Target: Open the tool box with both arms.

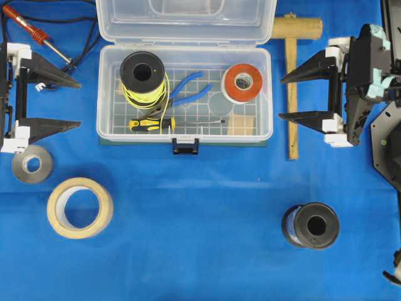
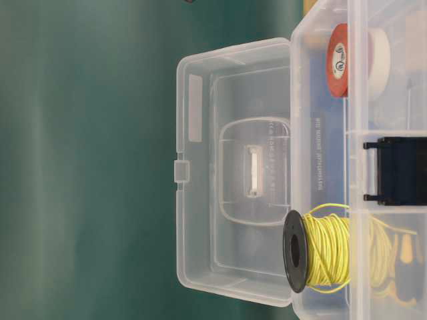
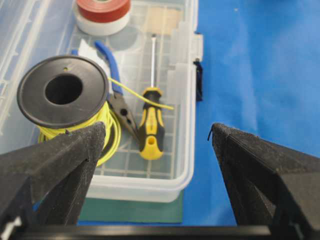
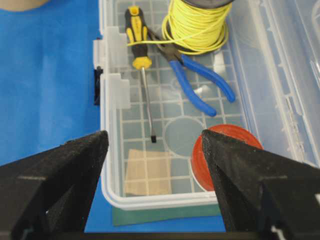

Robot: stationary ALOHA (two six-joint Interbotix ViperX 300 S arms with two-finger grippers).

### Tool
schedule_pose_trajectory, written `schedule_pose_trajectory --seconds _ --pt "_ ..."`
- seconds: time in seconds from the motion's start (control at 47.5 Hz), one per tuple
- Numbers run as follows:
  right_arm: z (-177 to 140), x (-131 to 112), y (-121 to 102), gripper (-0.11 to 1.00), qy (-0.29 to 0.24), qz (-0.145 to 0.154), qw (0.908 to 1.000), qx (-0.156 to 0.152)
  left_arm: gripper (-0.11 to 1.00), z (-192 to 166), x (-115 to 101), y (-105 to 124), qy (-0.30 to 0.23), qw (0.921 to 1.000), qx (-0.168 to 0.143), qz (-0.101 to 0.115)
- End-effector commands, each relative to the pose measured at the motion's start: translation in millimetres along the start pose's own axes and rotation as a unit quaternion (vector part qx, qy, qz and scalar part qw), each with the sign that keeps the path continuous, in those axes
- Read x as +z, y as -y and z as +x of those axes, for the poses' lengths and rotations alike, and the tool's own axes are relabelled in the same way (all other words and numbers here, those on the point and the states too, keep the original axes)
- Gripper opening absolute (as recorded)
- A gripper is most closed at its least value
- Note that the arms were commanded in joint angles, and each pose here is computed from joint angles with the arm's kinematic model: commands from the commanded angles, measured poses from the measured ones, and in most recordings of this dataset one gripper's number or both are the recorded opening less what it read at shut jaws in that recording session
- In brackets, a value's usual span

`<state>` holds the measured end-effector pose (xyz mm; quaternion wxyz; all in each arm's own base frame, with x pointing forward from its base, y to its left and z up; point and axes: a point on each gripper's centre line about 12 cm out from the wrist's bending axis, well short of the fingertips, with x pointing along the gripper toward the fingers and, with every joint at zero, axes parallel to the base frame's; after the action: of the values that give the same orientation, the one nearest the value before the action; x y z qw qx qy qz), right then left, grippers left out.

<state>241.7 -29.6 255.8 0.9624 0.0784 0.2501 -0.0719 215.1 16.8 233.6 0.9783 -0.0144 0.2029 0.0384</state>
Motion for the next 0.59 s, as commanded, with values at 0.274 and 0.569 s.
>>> schedule_pose_trajectory --seconds 0.274,0.569 --pt "-39 -4 0 0.77 0.032 -0.003 0.9995 0.005 0.83 -28 -6 1 0.022 0.9997 -0.004 0.001" --pt "-62 -38 4 0.77 0.061 -0.001 0.9981 0.010 0.83 -49 -31 1 0.063 0.9980 -0.004 0.000"
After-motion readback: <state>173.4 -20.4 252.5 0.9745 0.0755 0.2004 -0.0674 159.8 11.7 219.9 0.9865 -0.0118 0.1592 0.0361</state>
